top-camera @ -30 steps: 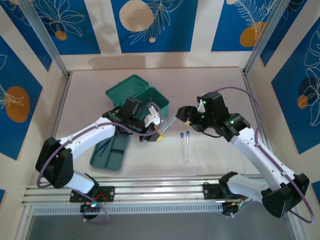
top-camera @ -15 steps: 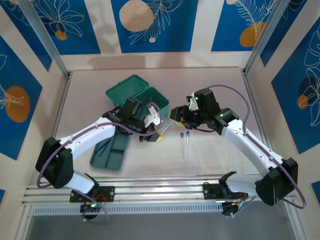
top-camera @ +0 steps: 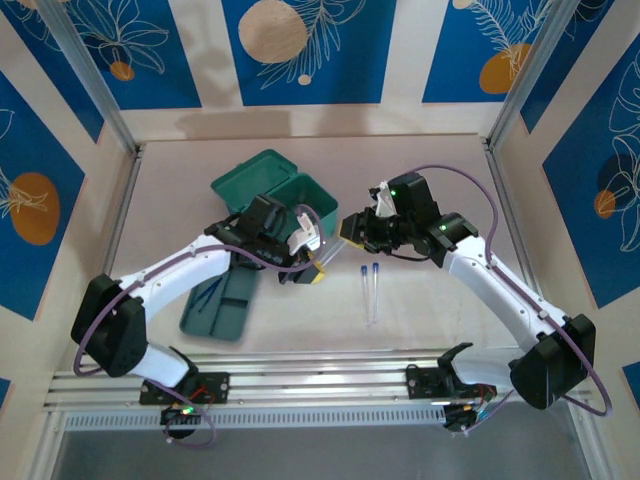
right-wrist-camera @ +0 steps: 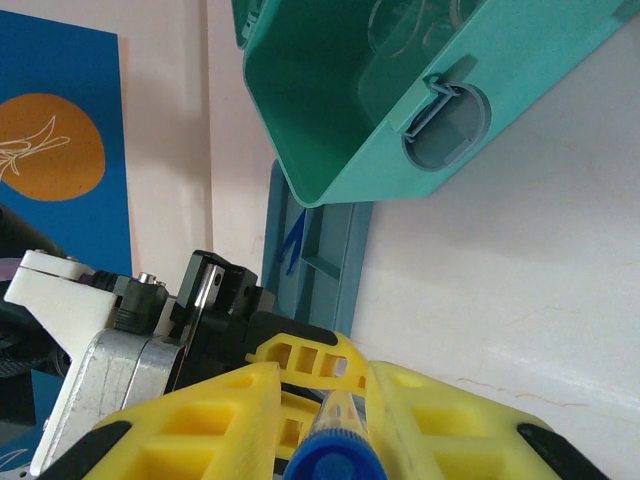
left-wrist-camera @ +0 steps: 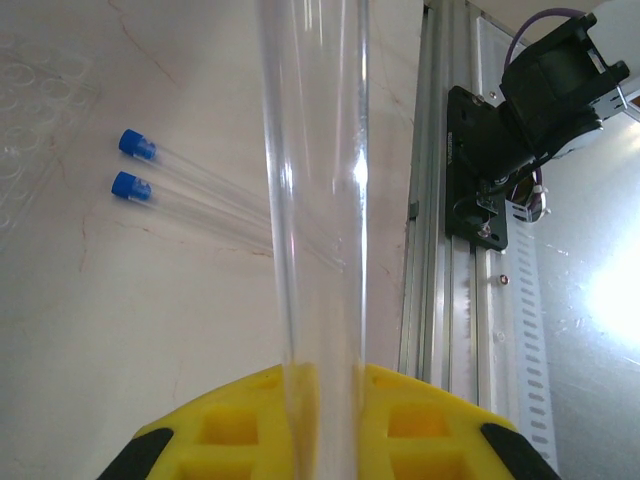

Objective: Organize the chemistry lab equipment

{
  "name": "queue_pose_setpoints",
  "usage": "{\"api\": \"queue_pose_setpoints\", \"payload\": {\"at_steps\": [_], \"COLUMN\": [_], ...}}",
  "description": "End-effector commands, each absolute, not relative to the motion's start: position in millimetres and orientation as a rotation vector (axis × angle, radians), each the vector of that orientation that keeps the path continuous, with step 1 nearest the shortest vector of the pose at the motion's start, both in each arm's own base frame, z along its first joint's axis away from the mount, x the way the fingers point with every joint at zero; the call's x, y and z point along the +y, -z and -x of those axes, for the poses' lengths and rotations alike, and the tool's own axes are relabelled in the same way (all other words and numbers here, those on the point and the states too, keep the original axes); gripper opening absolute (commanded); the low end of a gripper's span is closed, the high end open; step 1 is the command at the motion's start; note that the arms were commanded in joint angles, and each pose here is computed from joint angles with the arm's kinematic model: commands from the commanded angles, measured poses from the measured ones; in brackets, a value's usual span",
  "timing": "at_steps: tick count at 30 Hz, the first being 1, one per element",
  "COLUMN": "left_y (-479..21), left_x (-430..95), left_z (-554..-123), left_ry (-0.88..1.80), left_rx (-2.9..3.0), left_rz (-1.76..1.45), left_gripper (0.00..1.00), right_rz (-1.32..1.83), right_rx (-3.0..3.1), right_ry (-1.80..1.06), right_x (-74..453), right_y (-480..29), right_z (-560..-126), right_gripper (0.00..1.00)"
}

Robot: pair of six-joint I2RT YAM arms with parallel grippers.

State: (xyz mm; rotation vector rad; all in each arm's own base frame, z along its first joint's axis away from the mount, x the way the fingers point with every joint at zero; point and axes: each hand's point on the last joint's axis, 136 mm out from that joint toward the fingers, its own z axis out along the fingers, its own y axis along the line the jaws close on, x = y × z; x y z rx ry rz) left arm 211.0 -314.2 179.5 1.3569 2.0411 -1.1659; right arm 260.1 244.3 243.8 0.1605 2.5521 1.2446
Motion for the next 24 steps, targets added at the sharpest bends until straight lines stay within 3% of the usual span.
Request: {"api": "queue_pose_setpoints", "payload": {"at_steps": [1,13,18,24], "left_y": [-181,-180,-181,-180], "left_x": [-312,-312,-311,-307], "left_z": [-207,-204,-207,-221], "left_ry": [1.168,1.166,1.144,1.06], "left_rx": [2.022,2.016,2.02,2.055], "left_rz": [-1.387,-1.405,-1.4,-1.353], "left_gripper": [0.09,0.09,0.13,0.38], "right_rz": [-0.11,-0.1,-0.095,-0.112], "right_rx": [2.546,2.569,2.567,2.558], "right_ry": [-1.281,-1.275,-1.263,-1.187], "right_x": [249,250,248,237], "right_y": [-252,-243,-244,-248], "right_z": [-257,-258,-256,-255], "right_gripper": [0.27,0.17,0.13,0.12]}}
